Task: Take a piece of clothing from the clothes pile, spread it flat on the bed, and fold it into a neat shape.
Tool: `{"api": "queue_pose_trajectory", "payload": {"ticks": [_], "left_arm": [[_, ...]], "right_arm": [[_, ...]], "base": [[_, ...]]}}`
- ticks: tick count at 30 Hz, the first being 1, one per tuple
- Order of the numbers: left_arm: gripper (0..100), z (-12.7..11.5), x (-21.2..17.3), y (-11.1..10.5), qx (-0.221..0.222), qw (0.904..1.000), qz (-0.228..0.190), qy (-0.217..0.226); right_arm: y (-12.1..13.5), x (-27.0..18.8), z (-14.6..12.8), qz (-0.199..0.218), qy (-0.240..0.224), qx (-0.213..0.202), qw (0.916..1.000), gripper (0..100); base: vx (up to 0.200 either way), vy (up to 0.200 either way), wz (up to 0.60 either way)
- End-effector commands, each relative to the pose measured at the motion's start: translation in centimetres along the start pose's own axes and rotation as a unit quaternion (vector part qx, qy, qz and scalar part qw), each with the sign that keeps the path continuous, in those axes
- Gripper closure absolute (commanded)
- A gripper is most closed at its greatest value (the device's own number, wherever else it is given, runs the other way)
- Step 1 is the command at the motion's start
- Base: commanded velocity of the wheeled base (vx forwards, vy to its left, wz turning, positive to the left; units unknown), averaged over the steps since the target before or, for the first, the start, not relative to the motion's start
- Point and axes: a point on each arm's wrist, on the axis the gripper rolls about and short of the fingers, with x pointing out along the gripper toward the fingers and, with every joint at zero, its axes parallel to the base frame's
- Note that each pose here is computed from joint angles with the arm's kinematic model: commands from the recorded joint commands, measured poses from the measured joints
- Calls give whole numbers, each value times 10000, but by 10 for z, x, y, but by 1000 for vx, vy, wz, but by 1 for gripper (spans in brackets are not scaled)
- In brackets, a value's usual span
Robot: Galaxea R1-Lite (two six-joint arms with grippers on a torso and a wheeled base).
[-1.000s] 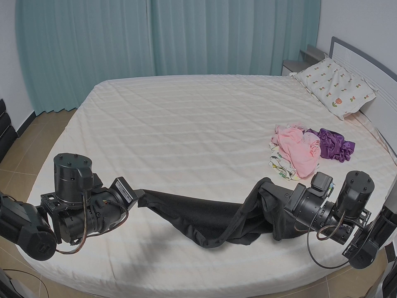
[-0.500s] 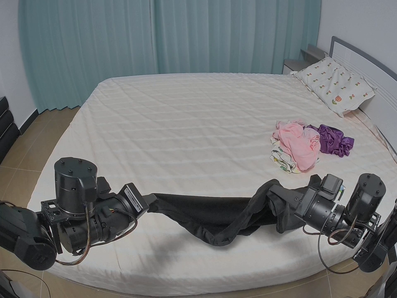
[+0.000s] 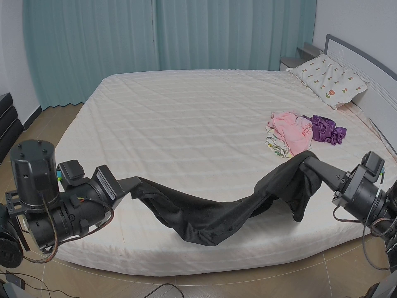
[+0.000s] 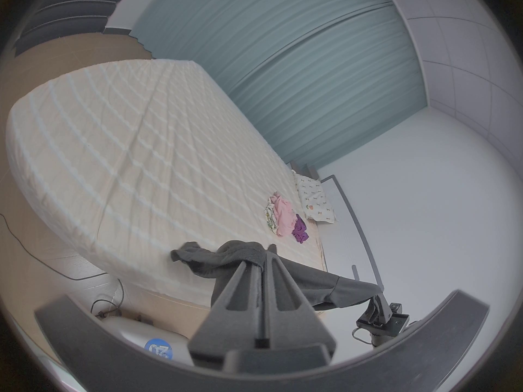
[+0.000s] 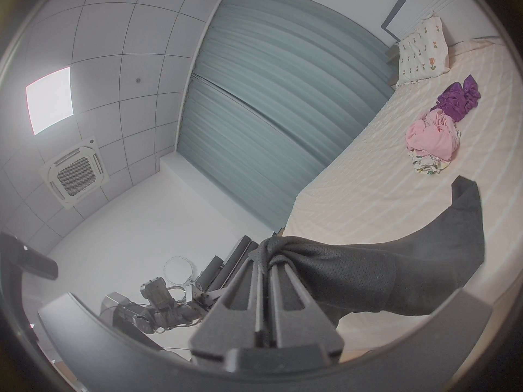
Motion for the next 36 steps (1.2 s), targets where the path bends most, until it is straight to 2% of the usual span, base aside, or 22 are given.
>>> {"api": "queue_pose_trajectory", "payload": {"ticks": [1, 3, 4, 6, 9, 12, 17, 18, 19, 23, 26, 29, 36], "left_arm": [[100, 30, -22, -38, -1, 9975, -486, -518], [100, 36, -22, -42, -19, 9970, -500, -590], [100, 42, -22, -49, -35, 9963, -558, -654], [100, 46, -21, -57, -47, 9960, -590, -674], [100, 57, -20, -72, -67, 9957, -602, -698], [100, 60, -6, -74, -58, 9971, -383, -655], [100, 66, 34, -53, -128, 9975, 227, -653], [100, 66, 36, -51, -129, 9975, 273, -640], [100, 62, 50, -43, -167, 9973, 462, -542], [100, 53, 74, -28, -186, 9962, 790, -309], [100, 53, 88, -19, -203, 9946, 973, -292], [100, 56, 103, -13, -241, 9946, 918, -414], [100, 61, 132, 3, -300, 9937, 873, -644]], "right_arm": [[78, -27, 86, 898, -891, 143, 9919, 100], [81, -24, 103, 807, -967, 156, 9919, 100], [78, -15, 124, 660, -1054, 91, 9922, 100], [72, -6, 144, 519, -1243, 10, 9909, 100], [53, 18, 178, 245, -1569, 21, 9873, 100], [23, 45, 189, -101, -1543, 107, 9879, 100], [-39, 89, 182, -690, -1191, 235, 9902, 100], [-43, 92, 182, -729, -1173, 241, 9901, 100], [-68, 106, 175, -942, -1015, 219, 9901, 100], [-101, 123, 166, -1205, -825, 33, 9893, 100], [-110, 132, 167, -1259, -975, -42, 9872, 100], [-121, 143, 165, -1351, -1095, -55, 9847, 100], [-141, 154, 145, -1426, -916, -122, 9855, 100]], "base": [[0, 0, 0], [0, 0, 0], [0, 0, 0], [0, 0, 0], [0, 0, 0], [0, 0, 0], [0, 0, 0], [0, 0, 0], [0, 0, 0], [0, 0, 0], [133, 0, 0], [200, 0, 0], [200, 0, 0]]}}
